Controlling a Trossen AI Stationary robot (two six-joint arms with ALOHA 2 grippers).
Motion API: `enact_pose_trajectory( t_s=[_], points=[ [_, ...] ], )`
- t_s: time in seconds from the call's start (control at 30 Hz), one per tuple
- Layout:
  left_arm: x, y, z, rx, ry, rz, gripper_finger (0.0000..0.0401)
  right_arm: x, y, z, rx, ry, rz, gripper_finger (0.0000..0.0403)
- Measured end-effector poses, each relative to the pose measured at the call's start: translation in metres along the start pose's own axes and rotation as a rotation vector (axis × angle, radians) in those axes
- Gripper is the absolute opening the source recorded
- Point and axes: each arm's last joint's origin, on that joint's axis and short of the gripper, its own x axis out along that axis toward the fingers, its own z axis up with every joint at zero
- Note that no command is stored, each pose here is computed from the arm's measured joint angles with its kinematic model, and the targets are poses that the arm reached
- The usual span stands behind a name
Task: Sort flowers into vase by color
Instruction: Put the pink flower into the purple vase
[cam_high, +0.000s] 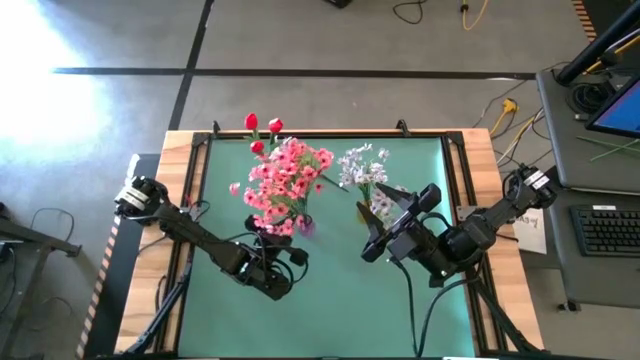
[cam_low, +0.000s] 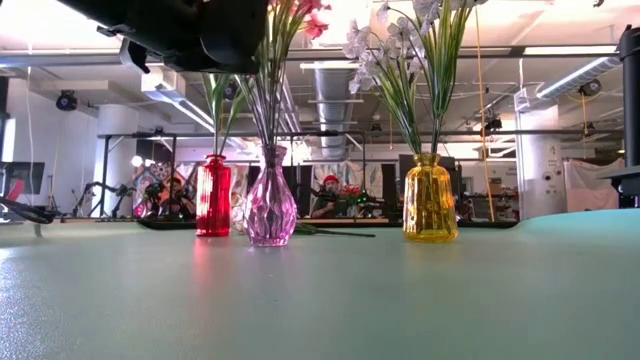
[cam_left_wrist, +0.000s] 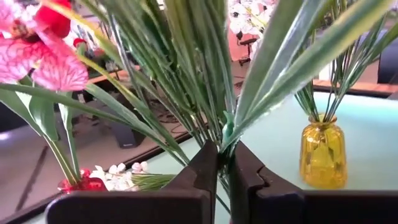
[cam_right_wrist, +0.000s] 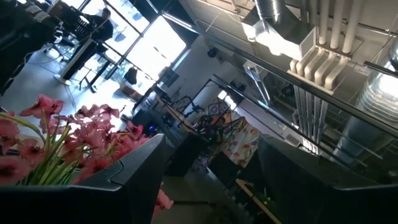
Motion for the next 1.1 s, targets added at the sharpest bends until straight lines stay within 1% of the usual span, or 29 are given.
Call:
enact_pose_trajectory(
  t_s=[0.2,0.63,1.1],
  points=[
    [0.0015,0.0003,0.0001,0.07,0.001,0.004,0.0002,0.0,0.0,0.0,0.003,0.0,0.0,0.0249],
    [0.0089,0.0004,-0.0002,0.069,0.041,-0.017,0.0002,0.0,0.0,0.0,0.004,0.0,0.0,0.0249],
    [0.0082,0.0003,-0.0004,0.067,0.041,-0.02,0.0002,0.0,0.0003,-0.0001,0.001,0.002,0.001,0.0249]
  ],
)
